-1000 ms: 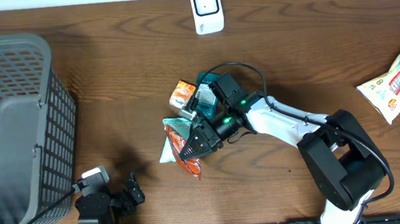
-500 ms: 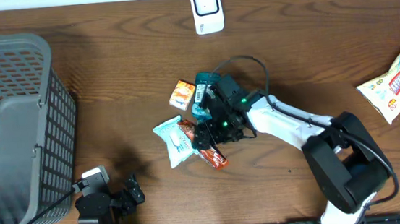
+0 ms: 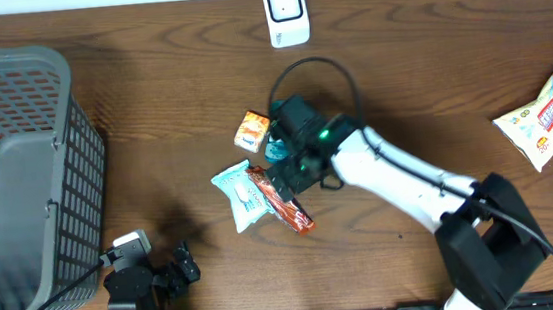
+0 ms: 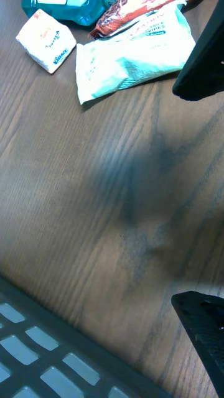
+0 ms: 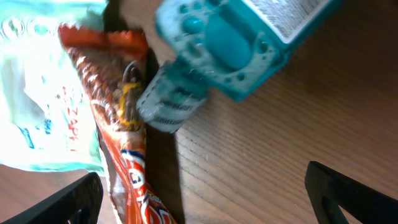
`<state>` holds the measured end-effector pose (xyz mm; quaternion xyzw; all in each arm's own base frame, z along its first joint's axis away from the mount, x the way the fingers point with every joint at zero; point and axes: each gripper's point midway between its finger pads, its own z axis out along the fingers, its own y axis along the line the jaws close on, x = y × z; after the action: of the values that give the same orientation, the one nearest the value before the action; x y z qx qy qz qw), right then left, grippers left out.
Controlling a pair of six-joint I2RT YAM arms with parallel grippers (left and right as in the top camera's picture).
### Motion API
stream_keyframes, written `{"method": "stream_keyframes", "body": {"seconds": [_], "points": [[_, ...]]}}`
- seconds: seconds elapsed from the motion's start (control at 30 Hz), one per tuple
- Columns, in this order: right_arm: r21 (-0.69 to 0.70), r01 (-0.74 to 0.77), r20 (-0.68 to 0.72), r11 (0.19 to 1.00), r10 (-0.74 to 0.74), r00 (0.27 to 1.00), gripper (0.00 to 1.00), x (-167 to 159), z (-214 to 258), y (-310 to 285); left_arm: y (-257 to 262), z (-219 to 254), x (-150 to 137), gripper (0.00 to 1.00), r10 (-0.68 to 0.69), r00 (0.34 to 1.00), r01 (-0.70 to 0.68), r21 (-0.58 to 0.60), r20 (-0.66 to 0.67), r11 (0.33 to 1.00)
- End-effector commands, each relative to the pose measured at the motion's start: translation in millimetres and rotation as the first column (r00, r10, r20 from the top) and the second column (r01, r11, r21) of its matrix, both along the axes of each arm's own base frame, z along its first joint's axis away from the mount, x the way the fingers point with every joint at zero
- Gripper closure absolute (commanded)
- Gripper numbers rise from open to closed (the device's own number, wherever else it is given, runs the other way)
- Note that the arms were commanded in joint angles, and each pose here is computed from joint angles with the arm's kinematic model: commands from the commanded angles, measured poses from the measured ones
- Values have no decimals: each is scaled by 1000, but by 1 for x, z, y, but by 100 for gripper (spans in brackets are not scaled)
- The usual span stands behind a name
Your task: Scan the item barcode
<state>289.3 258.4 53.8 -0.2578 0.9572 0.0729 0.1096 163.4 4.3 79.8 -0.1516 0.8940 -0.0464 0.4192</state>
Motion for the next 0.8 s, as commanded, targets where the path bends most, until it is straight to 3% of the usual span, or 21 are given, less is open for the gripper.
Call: {"method": "stream_keyframes", "body": {"seconds": [0.0,0.4,0.77], "points": [[-179,-81,158,980,110,981,1,3,7,-3,-1,-7,-6,2,-15,999,15,9,-37,1000],[-355,-214,255,910,314,915,1,-32,-4,25,-1,-7,-6,2,-15,999,15,9,-37,1000],[-400,-220,241,889,334,911,1,-37,-16,24,-1,-7,-6,2,-15,999,15,9,-37,1000]]}}
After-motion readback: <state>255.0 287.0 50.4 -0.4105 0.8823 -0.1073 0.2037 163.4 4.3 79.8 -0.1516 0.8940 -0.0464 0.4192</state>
